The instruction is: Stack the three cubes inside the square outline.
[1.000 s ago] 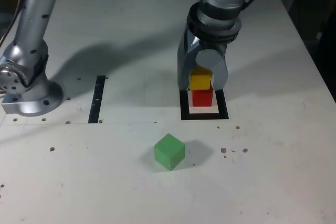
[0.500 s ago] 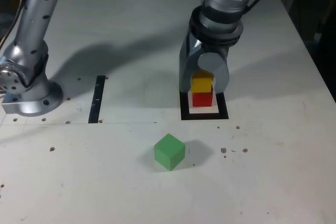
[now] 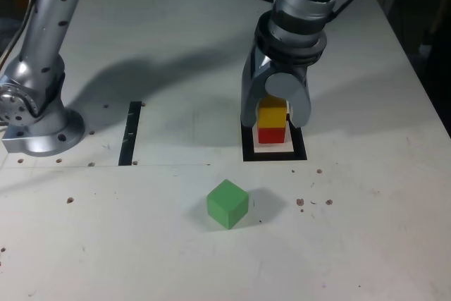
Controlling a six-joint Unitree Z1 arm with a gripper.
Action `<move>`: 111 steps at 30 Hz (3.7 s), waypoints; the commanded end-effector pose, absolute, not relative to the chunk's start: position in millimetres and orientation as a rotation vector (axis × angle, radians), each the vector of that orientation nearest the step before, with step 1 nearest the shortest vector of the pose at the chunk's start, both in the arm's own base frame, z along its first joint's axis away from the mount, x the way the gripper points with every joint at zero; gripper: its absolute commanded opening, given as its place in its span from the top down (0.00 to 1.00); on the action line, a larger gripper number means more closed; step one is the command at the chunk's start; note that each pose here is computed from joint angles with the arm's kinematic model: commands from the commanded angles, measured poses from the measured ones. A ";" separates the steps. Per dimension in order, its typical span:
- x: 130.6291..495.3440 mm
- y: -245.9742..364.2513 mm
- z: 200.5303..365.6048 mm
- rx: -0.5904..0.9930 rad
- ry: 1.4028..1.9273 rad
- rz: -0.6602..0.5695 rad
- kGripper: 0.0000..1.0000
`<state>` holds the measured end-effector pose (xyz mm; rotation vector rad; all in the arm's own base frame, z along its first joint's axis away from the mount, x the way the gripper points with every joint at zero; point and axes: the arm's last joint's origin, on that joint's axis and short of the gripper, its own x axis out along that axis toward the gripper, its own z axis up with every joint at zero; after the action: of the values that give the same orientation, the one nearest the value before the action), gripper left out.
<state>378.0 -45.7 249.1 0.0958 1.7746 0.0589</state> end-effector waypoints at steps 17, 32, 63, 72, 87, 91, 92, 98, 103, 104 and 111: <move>329.9 -76.0 315.4 0.390 1.627 -0.076 0.01; 271.8 -178.7 259.2 0.716 1.654 -0.415 0.01; 279.2 -193.1 208.6 0.693 1.661 -0.407 0.68; 278.9 -192.8 210.2 0.696 1.672 -0.402 0.79; 272.6 -184.8 262.2 0.697 1.672 -0.343 0.81; 278.9 -172.6 314.4 0.687 1.669 -0.292 0.81; 281.2 -167.3 325.4 0.669 1.661 -0.276 0.81; 294.1 -118.1 362.6 0.436 1.620 -0.129 0.83; 307.0 -68.8 356.8 0.313 1.671 0.008 0.84; 309.6 -60.5 352.3 0.303 1.690 0.032 0.84; 325.1 -36.1 328.0 0.241 1.769 0.075 0.84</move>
<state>325.3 -36.0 327.1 0.2439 1.7659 0.0768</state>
